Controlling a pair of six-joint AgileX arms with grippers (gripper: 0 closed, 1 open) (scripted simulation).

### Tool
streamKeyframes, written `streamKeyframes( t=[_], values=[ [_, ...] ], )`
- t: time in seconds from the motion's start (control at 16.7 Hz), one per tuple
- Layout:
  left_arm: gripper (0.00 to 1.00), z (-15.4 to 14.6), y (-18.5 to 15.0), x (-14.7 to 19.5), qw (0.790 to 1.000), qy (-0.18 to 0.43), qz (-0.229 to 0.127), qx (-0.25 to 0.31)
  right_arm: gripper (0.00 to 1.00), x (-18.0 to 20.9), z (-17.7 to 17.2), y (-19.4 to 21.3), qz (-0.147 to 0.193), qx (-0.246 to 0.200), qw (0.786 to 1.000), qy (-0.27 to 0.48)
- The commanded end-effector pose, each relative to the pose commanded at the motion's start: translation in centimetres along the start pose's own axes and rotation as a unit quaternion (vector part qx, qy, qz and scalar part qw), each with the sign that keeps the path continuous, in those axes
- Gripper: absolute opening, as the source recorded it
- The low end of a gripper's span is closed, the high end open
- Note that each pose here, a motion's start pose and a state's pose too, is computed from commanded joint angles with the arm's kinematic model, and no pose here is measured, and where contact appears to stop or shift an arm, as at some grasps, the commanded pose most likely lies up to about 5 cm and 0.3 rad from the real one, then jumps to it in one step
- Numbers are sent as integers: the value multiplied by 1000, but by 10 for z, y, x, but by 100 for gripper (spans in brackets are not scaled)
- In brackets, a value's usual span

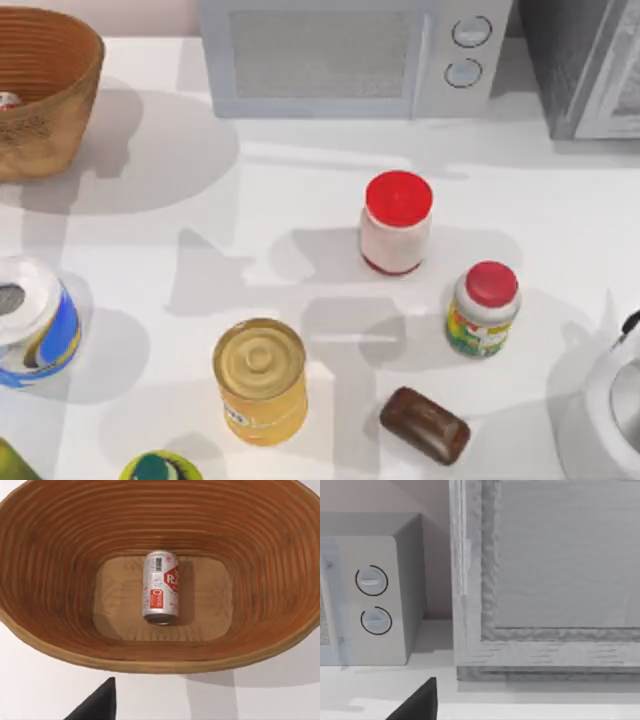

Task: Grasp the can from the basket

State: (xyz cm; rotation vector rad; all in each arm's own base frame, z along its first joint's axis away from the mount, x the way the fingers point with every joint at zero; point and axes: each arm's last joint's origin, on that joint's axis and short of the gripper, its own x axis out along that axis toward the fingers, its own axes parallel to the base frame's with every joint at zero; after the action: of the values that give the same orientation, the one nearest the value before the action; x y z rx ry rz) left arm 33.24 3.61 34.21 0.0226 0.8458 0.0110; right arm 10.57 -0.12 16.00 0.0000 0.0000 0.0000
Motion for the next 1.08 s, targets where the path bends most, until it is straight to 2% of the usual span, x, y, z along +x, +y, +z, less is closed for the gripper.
streamKeyframes(
  t=[0.18,0.3,0.48,0.66,0.84,1.08],
  values=[
    [100,37,13,55,998,70,-7,-1,100,0,0,0,0,0,1000,0],
    [100,50,22,95,993,114,-13,-2,100,0,0,0,0,0,1000,0],
    [100,54,32,152,985,173,-23,-4,100,0,0,0,0,0,1000,0],
    [100,46,39,199,975,220,-32,-6,100,0,0,0,0,0,1000,0],
    [100,36,43,227,967,250,-38,-8,100,0,0,0,0,0,1000,0],
    [100,33,44,233,965,257,-40,-8,100,0,0,0,0,0,1000,0]
  ],
)
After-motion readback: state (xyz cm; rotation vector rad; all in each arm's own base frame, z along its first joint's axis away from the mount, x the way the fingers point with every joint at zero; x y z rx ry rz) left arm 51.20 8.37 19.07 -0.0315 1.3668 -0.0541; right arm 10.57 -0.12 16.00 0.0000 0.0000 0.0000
